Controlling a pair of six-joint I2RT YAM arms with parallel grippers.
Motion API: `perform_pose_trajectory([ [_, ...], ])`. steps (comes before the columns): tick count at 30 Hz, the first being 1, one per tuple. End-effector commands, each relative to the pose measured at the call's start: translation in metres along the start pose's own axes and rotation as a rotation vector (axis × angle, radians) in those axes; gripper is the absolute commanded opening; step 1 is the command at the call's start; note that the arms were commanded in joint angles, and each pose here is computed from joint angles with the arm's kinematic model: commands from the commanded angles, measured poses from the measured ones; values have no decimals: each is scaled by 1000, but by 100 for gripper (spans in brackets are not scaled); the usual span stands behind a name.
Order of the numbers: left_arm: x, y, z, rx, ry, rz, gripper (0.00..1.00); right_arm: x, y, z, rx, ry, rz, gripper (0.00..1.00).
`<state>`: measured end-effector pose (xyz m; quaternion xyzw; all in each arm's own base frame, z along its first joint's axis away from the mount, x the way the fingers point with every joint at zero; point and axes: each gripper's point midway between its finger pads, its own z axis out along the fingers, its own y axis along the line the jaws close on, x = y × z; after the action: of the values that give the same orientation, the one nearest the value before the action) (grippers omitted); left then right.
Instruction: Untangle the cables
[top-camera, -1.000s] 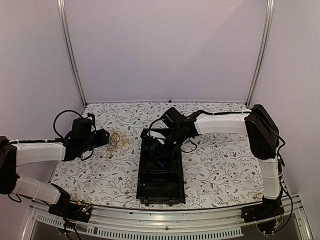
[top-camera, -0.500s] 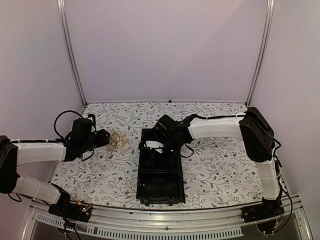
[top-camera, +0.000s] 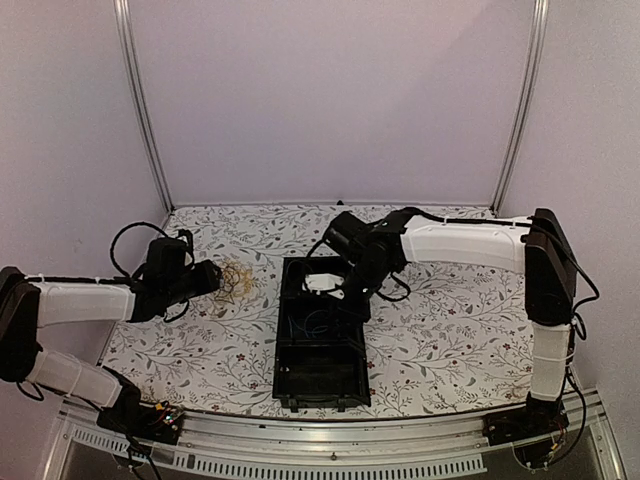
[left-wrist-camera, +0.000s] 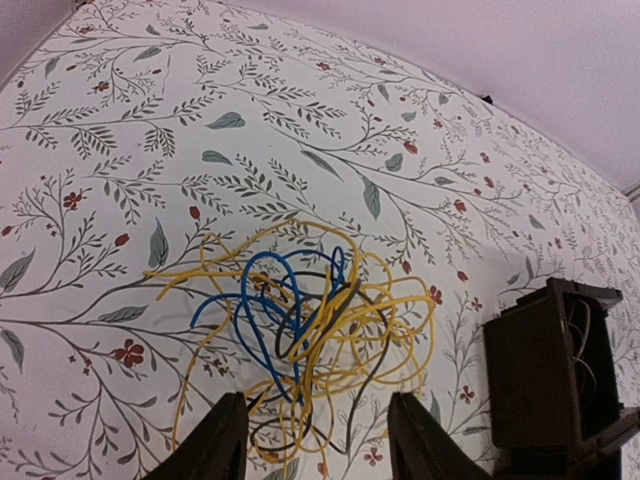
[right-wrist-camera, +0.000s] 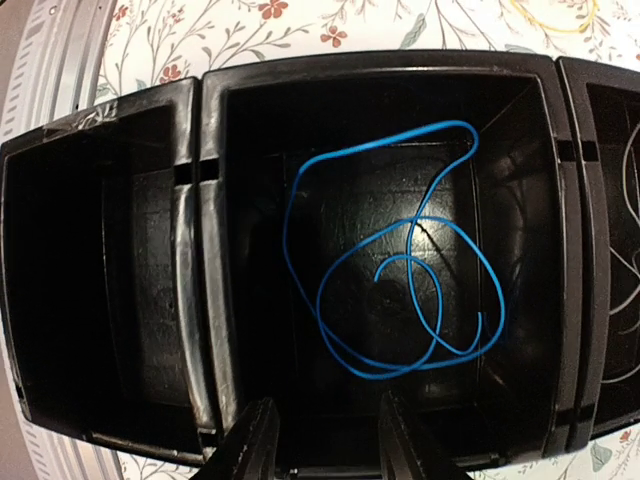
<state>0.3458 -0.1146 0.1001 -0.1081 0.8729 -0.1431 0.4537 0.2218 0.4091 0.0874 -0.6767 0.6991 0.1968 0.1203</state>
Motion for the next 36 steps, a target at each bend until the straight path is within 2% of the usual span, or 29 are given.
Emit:
perform_pose_trajectory([
  [1, -8, -3, 3, 13, -14, -12, 51, 18, 6, -22, 32, 66, -61, 39],
  [4, -9, -3, 4, 14, -12, -10, 51, 7, -5, -38, 67, 19, -53, 39],
  [11, -11, -2, 5, -14, 10, -11, 51, -64, -40, -83, 201, -222, -71, 39],
  [20, -14, 18, 4, -66, 96, -71, 47, -138, -71, -90, 213, -455, -66, 39],
  [24, -8, 22, 6, -30, 158, -77, 50, -168, -91, -65, 167, -534, -8, 44],
  [28, -1, -12, 11, 183, 205, -50, 55, -188, -105, -43, 151, -602, 29, 51],
  [31, 2, -24, 15, 251, 228, -60, 55, -195, -112, -26, 170, -629, 34, 57],
  [33, 3, -23, 22, 237, 239, -64, 54, -198, -119, -19, 181, -649, 49, 59],
  [36, 5, -21, 30, 222, 256, -58, 45, -198, -127, -3, 183, -660, 74, 60],
])
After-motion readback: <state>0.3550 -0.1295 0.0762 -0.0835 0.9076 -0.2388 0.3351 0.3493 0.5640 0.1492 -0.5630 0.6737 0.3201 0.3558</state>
